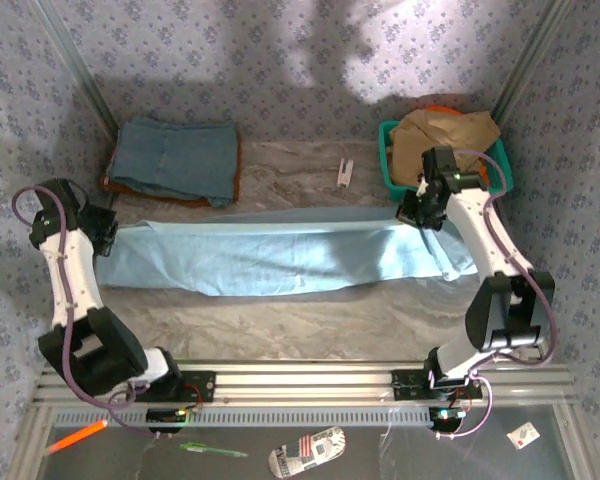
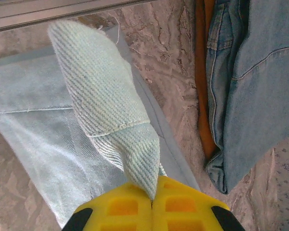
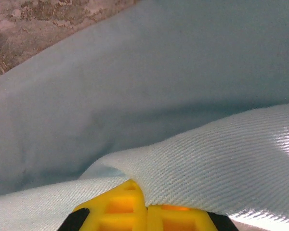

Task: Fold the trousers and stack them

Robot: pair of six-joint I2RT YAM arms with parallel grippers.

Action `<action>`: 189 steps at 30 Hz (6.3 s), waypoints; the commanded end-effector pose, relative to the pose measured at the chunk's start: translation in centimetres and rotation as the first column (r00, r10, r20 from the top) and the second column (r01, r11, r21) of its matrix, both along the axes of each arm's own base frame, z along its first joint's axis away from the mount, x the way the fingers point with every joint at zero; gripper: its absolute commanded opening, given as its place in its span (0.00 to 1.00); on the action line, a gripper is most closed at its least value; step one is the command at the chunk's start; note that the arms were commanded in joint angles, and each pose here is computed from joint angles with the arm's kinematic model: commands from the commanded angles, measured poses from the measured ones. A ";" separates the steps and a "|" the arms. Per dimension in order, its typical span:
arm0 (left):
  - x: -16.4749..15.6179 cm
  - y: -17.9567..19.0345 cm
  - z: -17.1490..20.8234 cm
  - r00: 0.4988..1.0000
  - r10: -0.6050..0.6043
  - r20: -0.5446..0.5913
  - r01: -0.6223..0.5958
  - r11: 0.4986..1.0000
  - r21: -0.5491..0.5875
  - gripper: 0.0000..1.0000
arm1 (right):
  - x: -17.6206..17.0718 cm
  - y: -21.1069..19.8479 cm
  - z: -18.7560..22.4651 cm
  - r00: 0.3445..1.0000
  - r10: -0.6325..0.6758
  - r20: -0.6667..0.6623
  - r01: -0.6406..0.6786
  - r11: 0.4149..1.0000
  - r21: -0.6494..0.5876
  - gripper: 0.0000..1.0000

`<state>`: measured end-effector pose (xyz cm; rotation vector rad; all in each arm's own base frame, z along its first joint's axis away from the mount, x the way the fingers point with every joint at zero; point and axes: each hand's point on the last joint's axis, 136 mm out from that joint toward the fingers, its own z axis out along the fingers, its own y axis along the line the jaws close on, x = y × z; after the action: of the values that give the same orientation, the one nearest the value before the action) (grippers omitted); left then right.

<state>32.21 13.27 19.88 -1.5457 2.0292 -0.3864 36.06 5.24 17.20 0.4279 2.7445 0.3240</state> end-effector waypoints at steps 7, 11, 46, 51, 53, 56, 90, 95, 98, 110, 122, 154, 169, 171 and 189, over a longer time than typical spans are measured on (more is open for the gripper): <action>5.4 5.5 1.0 0.998 0.065 0.027 -0.070 0.969 0.236 0.00 | 5.6 -6.1 -3.4 0.996 -0.052 -0.075 0.031 0.966 -0.257 0.00; 6.5 6.3 -0.8 0.998 0.068 -0.015 -0.063 0.969 0.240 0.00 | 7.3 -6.2 -4.6 0.995 -0.047 -0.093 0.021 0.963 -0.269 0.00; -3.5 -11.2 -8.6 0.932 -0.354 -0.078 0.361 0.927 0.105 0.87 | -3.1 2.1 -4.7 0.999 0.014 -0.053 -0.020 0.994 -0.111 0.52; -6.1 -12.4 -12.3 0.930 -0.355 -0.095 0.363 0.928 0.085 0.87 | -6.5 5.7 -8.7 0.988 0.081 -0.128 -0.086 0.996 -0.033 0.52; -6.7 -11.8 -13.6 0.938 -0.324 -0.124 0.337 0.936 0.099 0.87 | -7.0 7.3 -10.0 0.986 0.098 -0.132 -0.100 0.995 -0.013 0.53; -7.1 -11.0 -15.1 0.947 -0.287 -0.142 0.305 0.944 0.124 0.83 | -7.1 8.7 -11.9 0.982 0.121 -0.145 -0.124 0.992 -0.016 0.54; -10.2 -17.7 -10.8 0.798 -0.596 -0.085 0.602 0.781 0.166 0.52 | -4.3 16.8 -11.2 0.911 0.401 -0.101 -0.413 0.893 -0.180 0.53; -10.1 -23.3 -10.0 0.553 -0.791 -0.262 0.827 0.483 0.288 0.53 | -1.8 17.0 -11.4 0.919 0.383 -0.098 -0.394 0.905 -0.159 0.48; -9.4 -27.7 -9.4 0.391 -0.840 -0.376 0.897 0.256 0.361 0.59 | -0.8 17.0 -11.6 0.921 0.373 -0.109 -0.386 0.913 -0.134 0.48; -8.0 -40.1 -10.6 0.057 -0.716 -0.696 0.832 -0.352 0.430 0.69 | -0.3 16.3 -13.6 0.914 0.375 -0.157 -0.388 0.919 -0.063 0.48; -5.6 -40.7 -13.6 0.098 -0.570 -0.816 0.773 -0.473 0.423 0.39 | 0.0 15.1 -11.9 0.917 0.376 -0.137 -0.382 0.924 -0.017 0.48; -1.2 -39.5 -7.3 -0.037 -0.713 -0.700 0.814 -0.428 0.393 0.00 | -10.3 19.4 -9.9 0.767 0.635 0.093 -0.634 0.772 -0.051 0.53; 0.8 -38.3 -4.7 -0.050 -0.714 -0.699 0.819 -0.430 0.380 0.00 | -9.4 23.8 -11.7 0.681 0.726 0.098 -0.717 0.688 -0.114 0.44; 1.0 -38.2 -4.5 -0.051 -0.713 -0.699 0.819 -0.430 0.379 0.00 | -9.6 23.5 -11.1 0.682 0.722 0.113 -0.710 0.692 -0.132 0.45; 2.5 -37.2 -2.7 -0.041 -0.725 -0.687 0.823 -0.415 0.388 0.00 | -8.7 25.2 -12.4 0.638 0.760 0.123 -0.748 0.650 -0.135 0.44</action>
<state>34.18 -24.27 16.19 0.9329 2.4496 0.2106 27.84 29.39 3.73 -0.7469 2.6332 0.3860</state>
